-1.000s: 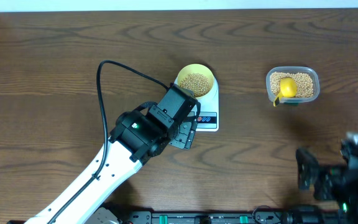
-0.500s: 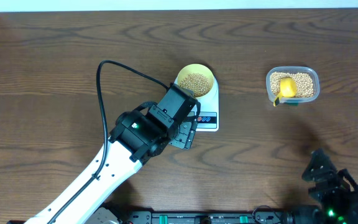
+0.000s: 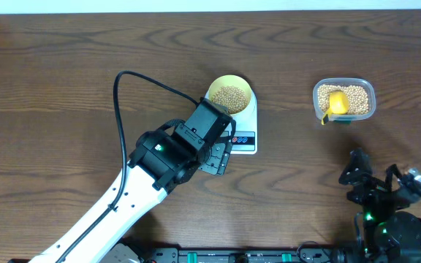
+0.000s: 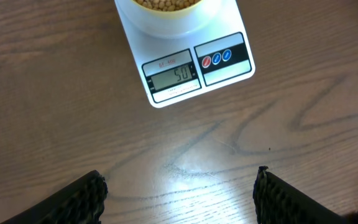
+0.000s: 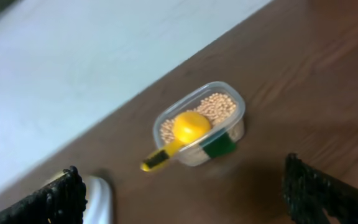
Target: Scoop item into bowl and weigh 50g on scale
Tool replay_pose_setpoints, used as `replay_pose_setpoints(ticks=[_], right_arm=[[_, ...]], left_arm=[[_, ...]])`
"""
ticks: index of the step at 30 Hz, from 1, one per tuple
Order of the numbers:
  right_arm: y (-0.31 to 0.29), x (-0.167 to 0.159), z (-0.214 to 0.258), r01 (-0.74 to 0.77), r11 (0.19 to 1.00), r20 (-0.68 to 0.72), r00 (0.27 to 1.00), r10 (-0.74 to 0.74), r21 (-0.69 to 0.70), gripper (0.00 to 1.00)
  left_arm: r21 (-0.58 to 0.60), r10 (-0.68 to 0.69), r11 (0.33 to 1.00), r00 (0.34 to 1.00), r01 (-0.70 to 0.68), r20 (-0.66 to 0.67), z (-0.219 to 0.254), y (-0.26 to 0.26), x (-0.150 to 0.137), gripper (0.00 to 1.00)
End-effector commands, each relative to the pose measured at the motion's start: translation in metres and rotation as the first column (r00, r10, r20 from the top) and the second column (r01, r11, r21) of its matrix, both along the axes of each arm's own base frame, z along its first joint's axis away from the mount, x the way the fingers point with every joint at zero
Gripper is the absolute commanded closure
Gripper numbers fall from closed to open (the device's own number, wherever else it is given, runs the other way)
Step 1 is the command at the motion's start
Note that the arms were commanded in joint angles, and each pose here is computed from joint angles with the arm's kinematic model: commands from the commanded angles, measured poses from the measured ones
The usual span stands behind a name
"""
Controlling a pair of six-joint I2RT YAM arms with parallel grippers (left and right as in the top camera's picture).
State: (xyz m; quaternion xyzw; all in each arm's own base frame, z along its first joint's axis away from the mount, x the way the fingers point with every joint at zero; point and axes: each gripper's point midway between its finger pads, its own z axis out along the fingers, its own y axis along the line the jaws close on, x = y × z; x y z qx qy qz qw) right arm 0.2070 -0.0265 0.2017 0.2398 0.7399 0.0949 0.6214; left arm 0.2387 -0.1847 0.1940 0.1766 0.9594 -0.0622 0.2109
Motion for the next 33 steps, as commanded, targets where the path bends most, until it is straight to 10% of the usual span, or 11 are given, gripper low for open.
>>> replay_pose_setpoints(ticks=[1,33], right_arm=[[0.000,0.003,-0.013,-0.070,0.958,-0.078,0.996,0.050,-0.279,0.01],[0.002,0.013,-0.081,-0.215,0.853,-0.257,0.961,0.099,-0.476,0.01]], left_arm=[[-0.004,-0.004,1.000,1.000,0.004,0.012,0.005,-0.001,0.003,0.22],[-0.004,-0.004,1.000,1.000,0.004,0.012,0.005,-0.001,0.003,0.22]])
